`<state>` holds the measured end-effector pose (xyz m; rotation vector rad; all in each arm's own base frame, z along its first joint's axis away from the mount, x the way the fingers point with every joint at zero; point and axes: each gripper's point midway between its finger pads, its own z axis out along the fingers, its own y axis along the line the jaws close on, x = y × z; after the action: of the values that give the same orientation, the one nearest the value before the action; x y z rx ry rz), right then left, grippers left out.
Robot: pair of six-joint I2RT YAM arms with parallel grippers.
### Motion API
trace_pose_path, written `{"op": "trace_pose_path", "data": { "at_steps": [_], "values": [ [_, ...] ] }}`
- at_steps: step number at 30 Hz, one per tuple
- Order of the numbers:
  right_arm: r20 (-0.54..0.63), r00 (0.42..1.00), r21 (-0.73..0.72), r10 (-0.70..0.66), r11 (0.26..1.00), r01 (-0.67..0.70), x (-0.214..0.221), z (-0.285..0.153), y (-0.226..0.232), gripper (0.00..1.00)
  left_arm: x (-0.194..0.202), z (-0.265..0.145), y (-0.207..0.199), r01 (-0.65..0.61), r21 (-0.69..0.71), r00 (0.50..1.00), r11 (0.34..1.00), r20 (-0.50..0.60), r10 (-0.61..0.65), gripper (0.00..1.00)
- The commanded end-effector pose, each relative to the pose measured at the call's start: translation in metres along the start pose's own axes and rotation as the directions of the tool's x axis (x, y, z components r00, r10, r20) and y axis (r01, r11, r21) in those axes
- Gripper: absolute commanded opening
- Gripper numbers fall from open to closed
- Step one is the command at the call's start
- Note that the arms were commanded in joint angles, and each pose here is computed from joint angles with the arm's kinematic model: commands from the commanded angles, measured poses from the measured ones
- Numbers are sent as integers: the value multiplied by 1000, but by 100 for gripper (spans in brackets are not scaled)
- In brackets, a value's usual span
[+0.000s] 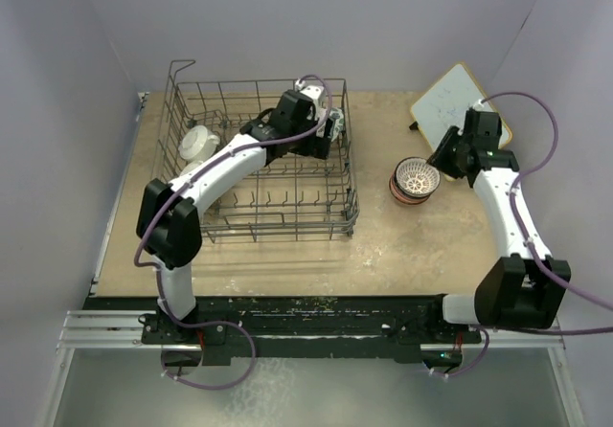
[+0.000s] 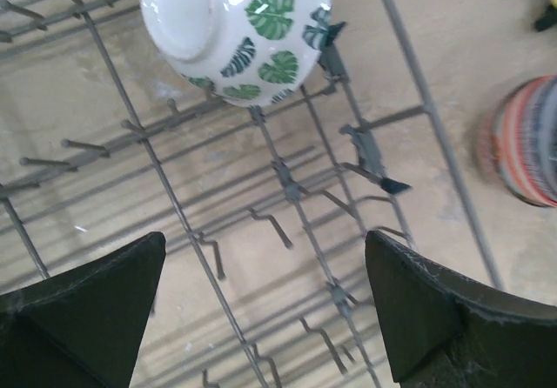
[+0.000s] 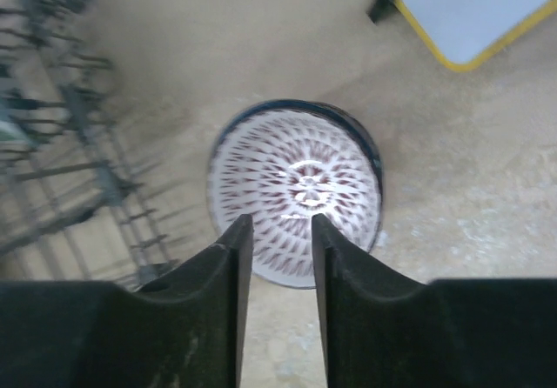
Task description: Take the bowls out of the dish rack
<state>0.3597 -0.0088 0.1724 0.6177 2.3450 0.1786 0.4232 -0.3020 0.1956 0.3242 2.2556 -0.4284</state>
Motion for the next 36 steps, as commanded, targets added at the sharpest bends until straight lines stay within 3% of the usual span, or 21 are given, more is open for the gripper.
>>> {"op": "trace_pose_path", "data": {
  "at_steps": [1,10,22,36],
  "values": [
    [191,979,-227,68,974,-23,-53,-53,49,39,-36,22,29,-79,-158,984,984,145,102,99],
    [128,990,-253,67,967,-33,-36,-58,51,56,-74,53,21,-212,-270,928,939,247,281,99],
    [127,991,-249,44,968,-11,-34,-57,50,57,-64,75,-14,-309,-210,902,928,245,356,99],
    [134,991,-237,13,971,19,-29,-59,45,57,-49,109,-4,-354,-259,894,899,187,406,99]
  ]
}}
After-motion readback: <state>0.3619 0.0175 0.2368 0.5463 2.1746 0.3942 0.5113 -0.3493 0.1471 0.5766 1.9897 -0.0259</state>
